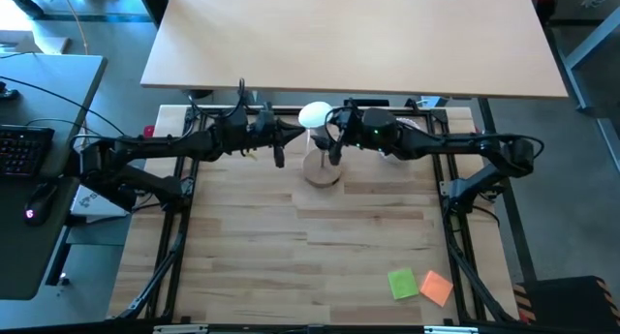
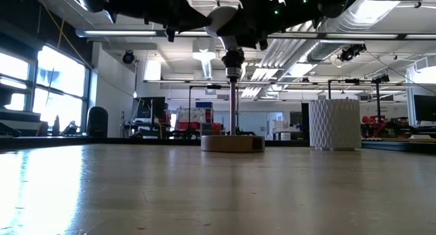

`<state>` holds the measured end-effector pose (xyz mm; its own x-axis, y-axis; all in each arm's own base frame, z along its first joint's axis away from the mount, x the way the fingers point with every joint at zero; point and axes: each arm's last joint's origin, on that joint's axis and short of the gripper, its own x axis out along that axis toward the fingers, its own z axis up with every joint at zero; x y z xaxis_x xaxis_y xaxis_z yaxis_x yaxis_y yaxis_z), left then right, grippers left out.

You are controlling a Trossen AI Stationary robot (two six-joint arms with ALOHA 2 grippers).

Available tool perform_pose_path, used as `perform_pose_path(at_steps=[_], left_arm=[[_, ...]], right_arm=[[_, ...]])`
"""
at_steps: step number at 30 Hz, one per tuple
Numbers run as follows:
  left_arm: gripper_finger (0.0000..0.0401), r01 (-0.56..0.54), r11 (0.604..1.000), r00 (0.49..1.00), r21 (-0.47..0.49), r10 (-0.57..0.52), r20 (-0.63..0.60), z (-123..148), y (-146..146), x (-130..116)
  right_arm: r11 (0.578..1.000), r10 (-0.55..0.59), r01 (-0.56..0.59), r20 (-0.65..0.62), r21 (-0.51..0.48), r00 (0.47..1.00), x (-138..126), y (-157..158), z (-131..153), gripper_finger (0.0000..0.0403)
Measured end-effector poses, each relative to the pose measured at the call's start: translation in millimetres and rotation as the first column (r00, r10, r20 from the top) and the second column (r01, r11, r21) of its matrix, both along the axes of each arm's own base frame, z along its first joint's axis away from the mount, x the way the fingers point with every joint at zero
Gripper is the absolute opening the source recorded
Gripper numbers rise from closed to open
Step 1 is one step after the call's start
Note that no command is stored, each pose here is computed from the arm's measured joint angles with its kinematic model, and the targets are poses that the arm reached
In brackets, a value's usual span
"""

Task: Screw lightbulb
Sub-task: Insert the lightbulb into the lamp

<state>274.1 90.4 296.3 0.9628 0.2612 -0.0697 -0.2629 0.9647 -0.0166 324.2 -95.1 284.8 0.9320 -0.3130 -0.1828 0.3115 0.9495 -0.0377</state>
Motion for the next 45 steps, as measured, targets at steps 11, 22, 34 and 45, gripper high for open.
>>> perform_pose_path(at_steps=[11,22,34,45], left_arm=[[0.0,0.006,1.0,1.0,0.017,-0.006,-0.009,-4.4,-3.8,6.1],[0.0,-0.004,1.0,1.0,0.024,0.004,-0.014,-4.7,-5.0,6.5],[0.0,-0.019,1.0,1.0,0.024,0.019,0.009,-2.6,-4.6,6.5],[0.0,-0.019,1.0,1.0,0.023,0.019,0.009,-2.6,-4.6,6.5]], right_arm=[[1.0,-0.014,0.014,0.001,-0.007,1.0,-3.7,2.7,-4.0,0.0151],[0.999,-0.038,0.041,0.229,-0.007,0.973,-28.5,7.8,-23.8,0.0151],[1.0,-0.015,0.01,0.265,0.018,0.964,-28.2,2.0,-24.0,0.0151],[0.999,-0.009,-0.003,0.271,0.044,0.963,-16.0,-5.4,-43.4,0.0151]])
